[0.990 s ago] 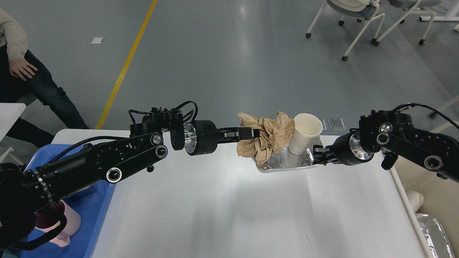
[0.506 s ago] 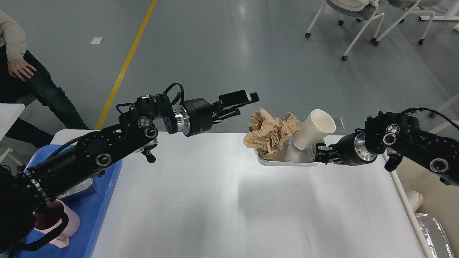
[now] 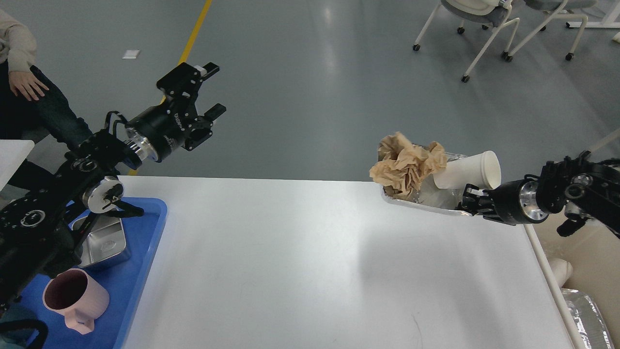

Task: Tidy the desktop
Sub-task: 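Carry the foil tray with the right gripper into the white bin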

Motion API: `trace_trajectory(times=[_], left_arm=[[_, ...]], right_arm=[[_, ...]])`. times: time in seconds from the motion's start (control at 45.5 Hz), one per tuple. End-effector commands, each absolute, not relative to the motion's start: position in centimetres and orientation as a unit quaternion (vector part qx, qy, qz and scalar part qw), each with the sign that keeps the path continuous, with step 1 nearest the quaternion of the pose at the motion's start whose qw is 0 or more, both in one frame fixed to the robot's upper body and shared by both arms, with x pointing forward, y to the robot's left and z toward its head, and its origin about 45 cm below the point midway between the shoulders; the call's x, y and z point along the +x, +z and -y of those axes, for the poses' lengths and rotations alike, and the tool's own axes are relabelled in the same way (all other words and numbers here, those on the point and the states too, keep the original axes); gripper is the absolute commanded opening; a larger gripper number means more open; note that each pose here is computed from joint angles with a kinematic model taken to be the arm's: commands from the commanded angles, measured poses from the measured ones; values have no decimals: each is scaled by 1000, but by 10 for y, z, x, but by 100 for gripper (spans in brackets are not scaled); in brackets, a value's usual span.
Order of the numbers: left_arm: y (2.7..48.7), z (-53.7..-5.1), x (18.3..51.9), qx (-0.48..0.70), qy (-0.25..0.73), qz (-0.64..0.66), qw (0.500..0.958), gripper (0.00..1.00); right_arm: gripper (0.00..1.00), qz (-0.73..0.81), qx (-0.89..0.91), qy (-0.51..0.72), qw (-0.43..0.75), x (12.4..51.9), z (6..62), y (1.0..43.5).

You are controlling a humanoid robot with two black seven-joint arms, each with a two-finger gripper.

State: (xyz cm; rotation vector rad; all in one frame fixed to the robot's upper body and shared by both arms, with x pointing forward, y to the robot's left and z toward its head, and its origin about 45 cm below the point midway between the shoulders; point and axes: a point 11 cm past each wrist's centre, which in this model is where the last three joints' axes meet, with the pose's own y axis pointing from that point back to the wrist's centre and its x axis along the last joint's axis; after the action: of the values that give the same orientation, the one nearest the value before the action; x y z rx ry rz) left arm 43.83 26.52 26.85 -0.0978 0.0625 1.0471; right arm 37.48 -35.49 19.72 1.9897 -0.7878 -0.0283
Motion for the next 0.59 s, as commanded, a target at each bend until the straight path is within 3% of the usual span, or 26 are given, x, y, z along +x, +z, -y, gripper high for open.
trace_trajectory(times=[0.0, 0.308, 0.572], left_arm=[[249, -303, 425, -77, 544, -64, 833, 97], [202, -355, 388, -132, 603, -161, 770, 97], [183, -358, 374, -123, 610, -179, 762, 97]], right_arm=[[0, 373, 802, -57, 463, 359, 399, 203], [0, 460, 739, -140, 472, 311, 496, 214], [0, 518, 679, -197, 481, 280, 556, 203]])
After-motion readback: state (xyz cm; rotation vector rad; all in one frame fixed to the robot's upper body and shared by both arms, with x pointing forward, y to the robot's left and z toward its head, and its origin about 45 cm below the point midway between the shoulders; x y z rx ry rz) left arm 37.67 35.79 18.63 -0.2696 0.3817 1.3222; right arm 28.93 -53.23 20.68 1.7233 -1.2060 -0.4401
